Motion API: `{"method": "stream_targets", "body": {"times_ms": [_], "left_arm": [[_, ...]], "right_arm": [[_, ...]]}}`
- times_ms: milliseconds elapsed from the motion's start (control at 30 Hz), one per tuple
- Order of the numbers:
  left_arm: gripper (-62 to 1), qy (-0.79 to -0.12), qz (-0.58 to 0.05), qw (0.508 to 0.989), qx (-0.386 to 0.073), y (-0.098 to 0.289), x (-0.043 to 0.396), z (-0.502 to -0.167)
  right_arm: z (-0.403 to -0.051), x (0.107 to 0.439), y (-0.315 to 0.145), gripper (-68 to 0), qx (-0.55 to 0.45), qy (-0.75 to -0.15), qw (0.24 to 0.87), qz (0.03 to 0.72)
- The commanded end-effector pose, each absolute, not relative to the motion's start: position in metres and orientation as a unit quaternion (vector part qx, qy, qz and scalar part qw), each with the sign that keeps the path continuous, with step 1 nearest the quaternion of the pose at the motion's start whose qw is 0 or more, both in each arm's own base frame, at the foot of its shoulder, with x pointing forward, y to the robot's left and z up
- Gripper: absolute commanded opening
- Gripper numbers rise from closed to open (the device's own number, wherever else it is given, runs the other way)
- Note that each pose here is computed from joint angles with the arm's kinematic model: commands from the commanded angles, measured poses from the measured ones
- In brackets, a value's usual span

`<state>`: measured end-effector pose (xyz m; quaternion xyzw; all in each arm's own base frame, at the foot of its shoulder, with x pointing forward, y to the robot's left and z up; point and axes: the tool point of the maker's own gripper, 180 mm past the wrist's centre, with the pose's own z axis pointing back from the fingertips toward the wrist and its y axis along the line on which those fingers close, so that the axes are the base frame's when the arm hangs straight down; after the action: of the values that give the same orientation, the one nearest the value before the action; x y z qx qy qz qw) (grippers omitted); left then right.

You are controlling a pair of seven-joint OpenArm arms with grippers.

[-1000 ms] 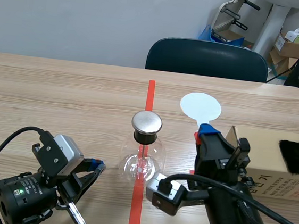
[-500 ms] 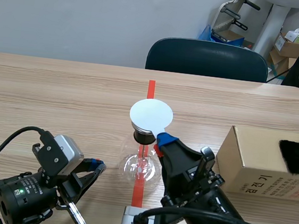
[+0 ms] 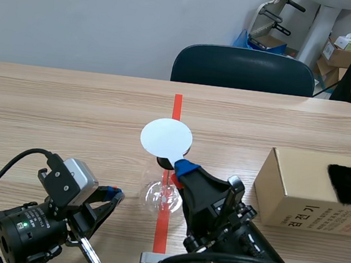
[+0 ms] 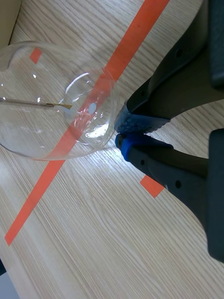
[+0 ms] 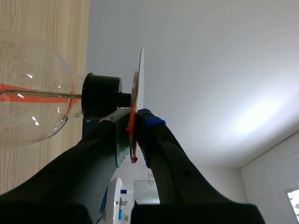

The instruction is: Do the electroscope experiment

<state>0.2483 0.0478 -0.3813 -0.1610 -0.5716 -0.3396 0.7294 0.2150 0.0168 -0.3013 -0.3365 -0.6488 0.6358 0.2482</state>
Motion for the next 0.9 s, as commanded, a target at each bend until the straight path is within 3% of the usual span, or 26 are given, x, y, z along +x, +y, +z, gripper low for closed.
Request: {"method": "stream_targets", "body": {"times_ms": [0,400,867], "left_arm": [[-57.5,-0.588,-0.334,0.718,-0.165,0.043,0.254,-0.370],[-57.5,-0.588,-0.334,0.718,-0.164,0.043,0.254,-0.370],[-57.5,-0.587,-0.334,0.719,-0.164,0.044,0.254,-0.371]], "right_arm": [[-0.281,0.218,0.019,-66.0,-0.354,-0.673,0.226,0.609],[-0.268,0.227,0.010,-66.0,-0.382,-0.672,0.247,0.584],[-0.279,0.233,-0.040,-66.0,-0.446,-0.616,0.349,0.547]]}}
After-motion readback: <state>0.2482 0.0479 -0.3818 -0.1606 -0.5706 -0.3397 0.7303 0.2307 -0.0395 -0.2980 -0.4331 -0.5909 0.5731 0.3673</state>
